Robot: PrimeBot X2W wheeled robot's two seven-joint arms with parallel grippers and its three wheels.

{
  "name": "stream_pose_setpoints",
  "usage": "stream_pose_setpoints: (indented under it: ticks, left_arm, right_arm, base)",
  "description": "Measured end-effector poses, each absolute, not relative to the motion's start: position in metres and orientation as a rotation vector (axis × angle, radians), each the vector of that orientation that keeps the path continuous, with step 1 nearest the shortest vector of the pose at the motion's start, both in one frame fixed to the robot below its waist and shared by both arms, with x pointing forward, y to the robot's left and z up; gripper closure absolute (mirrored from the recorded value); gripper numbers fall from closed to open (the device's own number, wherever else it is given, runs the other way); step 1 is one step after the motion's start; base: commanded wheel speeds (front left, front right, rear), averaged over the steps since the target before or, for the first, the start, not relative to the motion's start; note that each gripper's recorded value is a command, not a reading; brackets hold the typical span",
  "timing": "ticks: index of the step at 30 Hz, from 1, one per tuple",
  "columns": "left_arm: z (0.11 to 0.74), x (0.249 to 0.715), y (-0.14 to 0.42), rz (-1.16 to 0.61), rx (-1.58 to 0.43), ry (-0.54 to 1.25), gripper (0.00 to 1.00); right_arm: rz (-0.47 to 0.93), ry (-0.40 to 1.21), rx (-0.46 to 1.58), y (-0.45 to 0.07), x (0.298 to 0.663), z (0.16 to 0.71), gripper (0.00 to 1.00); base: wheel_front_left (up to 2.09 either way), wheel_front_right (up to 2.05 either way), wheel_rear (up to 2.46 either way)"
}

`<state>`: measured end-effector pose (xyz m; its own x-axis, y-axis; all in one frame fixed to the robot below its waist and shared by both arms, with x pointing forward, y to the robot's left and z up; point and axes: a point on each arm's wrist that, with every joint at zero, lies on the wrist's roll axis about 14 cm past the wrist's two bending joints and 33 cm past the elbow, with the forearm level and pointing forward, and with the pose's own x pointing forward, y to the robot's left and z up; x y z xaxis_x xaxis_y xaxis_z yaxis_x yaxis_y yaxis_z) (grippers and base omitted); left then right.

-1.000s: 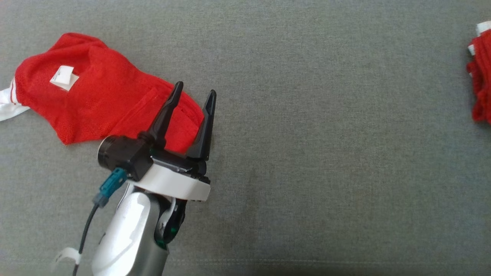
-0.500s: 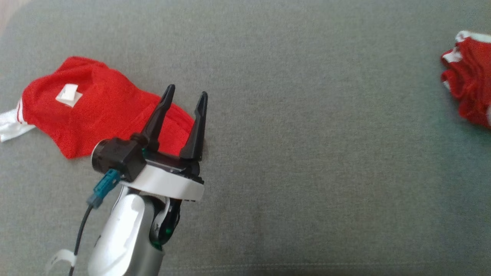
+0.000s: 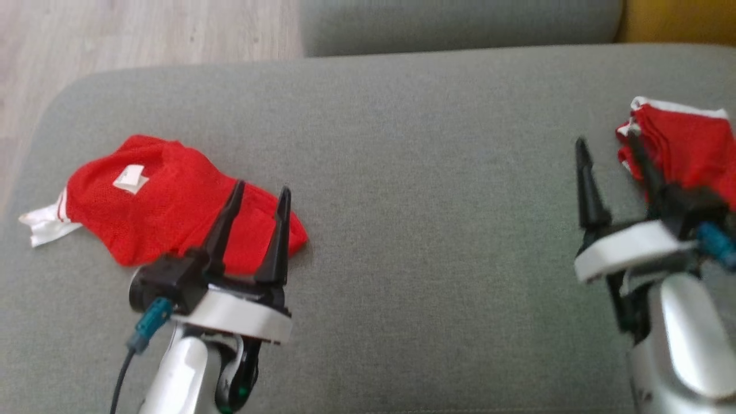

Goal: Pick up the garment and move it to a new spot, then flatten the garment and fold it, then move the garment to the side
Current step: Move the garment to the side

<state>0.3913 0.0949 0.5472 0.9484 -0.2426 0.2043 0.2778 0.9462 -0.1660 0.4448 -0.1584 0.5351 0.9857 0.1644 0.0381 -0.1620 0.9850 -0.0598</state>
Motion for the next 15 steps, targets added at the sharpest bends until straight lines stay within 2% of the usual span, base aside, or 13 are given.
stream_pose_setpoints:
  ticks: [8, 15]
  left_arm:
    - [0.532, 0.368, 0.105, -0.232, -0.194, -0.139, 0.0]
    - [0.529, 0.358, 0.111, -0.214, -0.194, -0.134, 0.0]
  right_arm:
    - [0.155, -0.046, 0.034, -0.151, 0.409, 0.511, 0.0]
    - [0.167, -0.032, 0.104, -0.143, 0.394, 0.5, 0.0]
  base:
    - [0.0, 0.0, 0.0]
    - [0.0, 0.0, 0.0]
